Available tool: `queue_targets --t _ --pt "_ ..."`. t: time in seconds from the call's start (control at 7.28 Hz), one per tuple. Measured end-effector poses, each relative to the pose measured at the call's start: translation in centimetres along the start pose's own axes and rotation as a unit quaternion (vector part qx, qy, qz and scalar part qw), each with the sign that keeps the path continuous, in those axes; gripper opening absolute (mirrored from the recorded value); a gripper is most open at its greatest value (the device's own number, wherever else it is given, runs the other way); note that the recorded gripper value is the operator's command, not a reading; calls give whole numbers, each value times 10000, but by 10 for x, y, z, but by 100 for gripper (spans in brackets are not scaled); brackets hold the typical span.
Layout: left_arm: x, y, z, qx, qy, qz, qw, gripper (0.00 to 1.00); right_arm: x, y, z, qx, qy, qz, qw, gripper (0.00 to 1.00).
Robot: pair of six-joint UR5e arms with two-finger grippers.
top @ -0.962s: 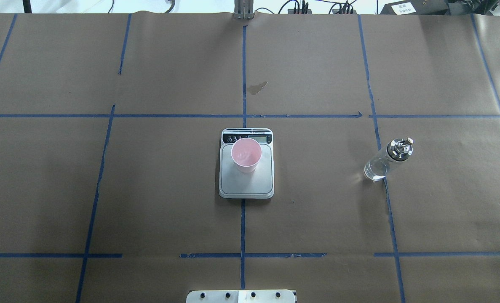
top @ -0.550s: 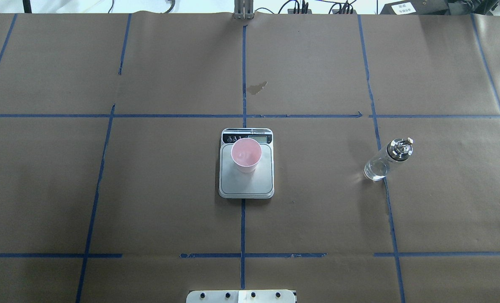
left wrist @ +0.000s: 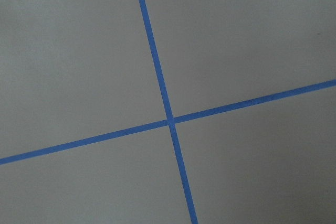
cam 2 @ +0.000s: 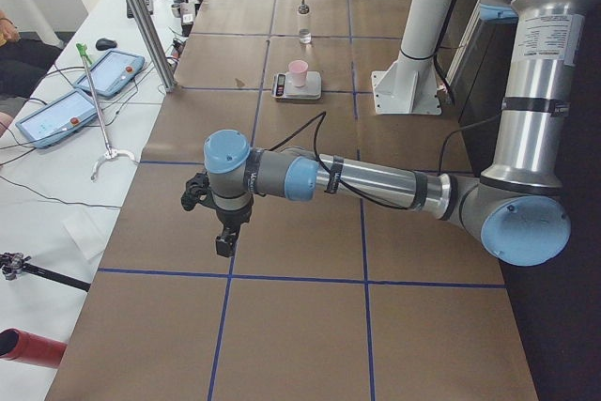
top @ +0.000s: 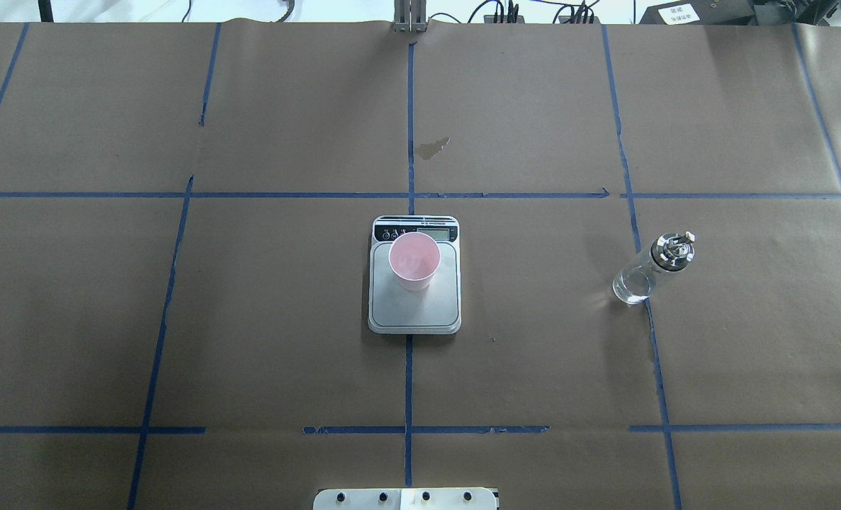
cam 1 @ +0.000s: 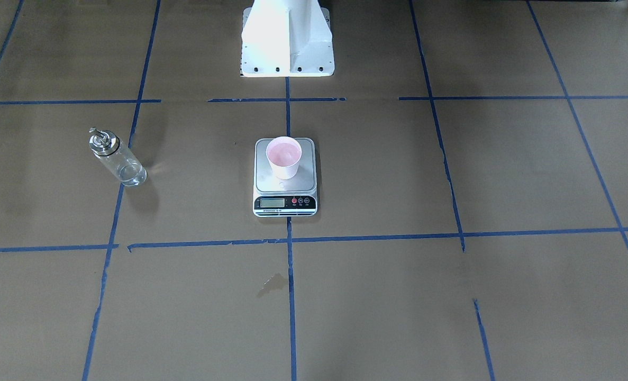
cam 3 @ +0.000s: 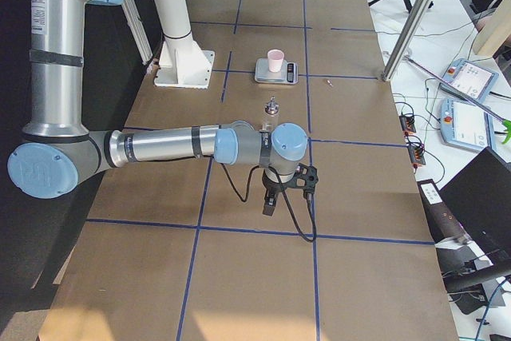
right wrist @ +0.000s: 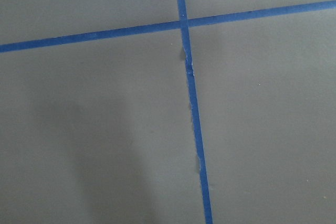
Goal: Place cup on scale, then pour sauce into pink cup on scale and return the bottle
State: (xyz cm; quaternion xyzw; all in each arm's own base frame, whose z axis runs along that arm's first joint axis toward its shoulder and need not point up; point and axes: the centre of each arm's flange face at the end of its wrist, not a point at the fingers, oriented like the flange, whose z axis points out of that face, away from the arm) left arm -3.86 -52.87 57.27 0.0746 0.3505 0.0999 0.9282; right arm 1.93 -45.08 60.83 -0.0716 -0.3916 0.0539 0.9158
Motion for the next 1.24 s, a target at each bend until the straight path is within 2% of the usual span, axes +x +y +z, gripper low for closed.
queue_targets --t 0.41,1.24 --pt "-1 6 6 -99 38 -63 9999 100 -1 0 1 -19 -67 -20 10000 100" --pt "0 1 5 -66 23 -46 10000 100 -2 -1 0 1 -81 -26 10000 100"
